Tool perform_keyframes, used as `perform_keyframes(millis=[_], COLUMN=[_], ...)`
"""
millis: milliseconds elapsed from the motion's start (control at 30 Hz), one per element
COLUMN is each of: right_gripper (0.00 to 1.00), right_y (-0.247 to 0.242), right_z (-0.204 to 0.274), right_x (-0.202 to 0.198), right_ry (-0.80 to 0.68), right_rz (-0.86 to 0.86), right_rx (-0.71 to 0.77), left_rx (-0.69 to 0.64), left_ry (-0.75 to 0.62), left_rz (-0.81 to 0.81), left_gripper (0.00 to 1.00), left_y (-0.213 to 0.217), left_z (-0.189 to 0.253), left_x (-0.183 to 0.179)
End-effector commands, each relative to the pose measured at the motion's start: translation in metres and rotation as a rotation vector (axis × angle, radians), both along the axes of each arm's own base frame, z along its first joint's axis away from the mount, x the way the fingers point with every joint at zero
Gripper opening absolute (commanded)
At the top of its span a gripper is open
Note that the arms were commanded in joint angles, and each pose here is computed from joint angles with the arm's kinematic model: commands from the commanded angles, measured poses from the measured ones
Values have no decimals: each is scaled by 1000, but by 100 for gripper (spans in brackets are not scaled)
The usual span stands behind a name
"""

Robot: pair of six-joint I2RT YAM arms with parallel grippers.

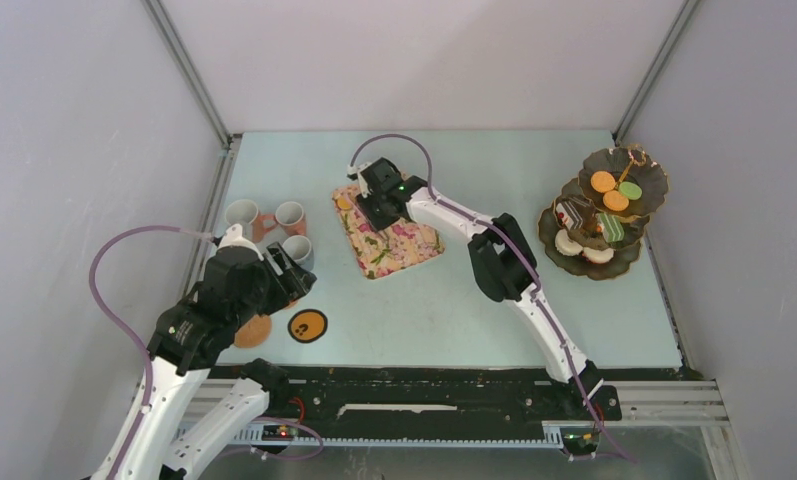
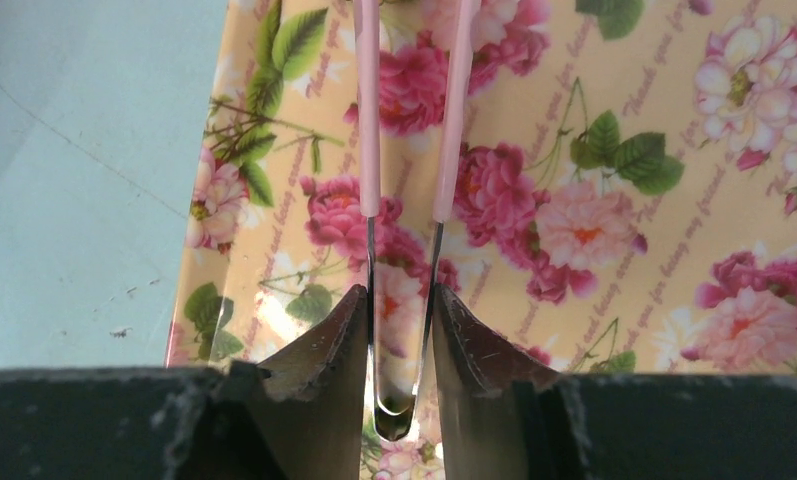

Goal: Serve the afternoon tea
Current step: Pick up the desert from the tray, then place the clamp on the tray.

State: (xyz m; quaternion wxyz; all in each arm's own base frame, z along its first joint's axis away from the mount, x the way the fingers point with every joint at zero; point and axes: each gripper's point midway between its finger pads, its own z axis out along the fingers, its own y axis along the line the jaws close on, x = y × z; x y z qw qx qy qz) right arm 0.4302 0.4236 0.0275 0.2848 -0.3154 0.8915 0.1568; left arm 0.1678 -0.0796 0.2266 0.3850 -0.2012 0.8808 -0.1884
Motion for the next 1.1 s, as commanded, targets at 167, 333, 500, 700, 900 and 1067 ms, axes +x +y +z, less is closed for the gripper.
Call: perform_keyframes(millis=[167,333,500,700,900,1067], right_gripper=[24,19,15,16,27,42], right_y=[-23,-61,-88,-95,-92,-87], right_z=[50,49,51,50,40,41], right_x=[-14,-39,-71,-96,-95,-80], right_ry=[10,92,165,209,119,37], right_rz=[-17,-42,-68,-152,-198,-181], right_rx=[-75,-211,-258,-195,-145,-96], left_rx=[-12,-24,-35,-49,-63,-74], left_ry=[-27,-38,-48,-49,-36,-29], left_rz=[-11,-18,-31,-40,-41,-29], left_gripper=[73,73,74,73,73,73], left_y=[-3,-6,-11,-15,-17,-15], left_z=[8,12,17,19,16,13], left_x=[6,10,16,20,17,12])
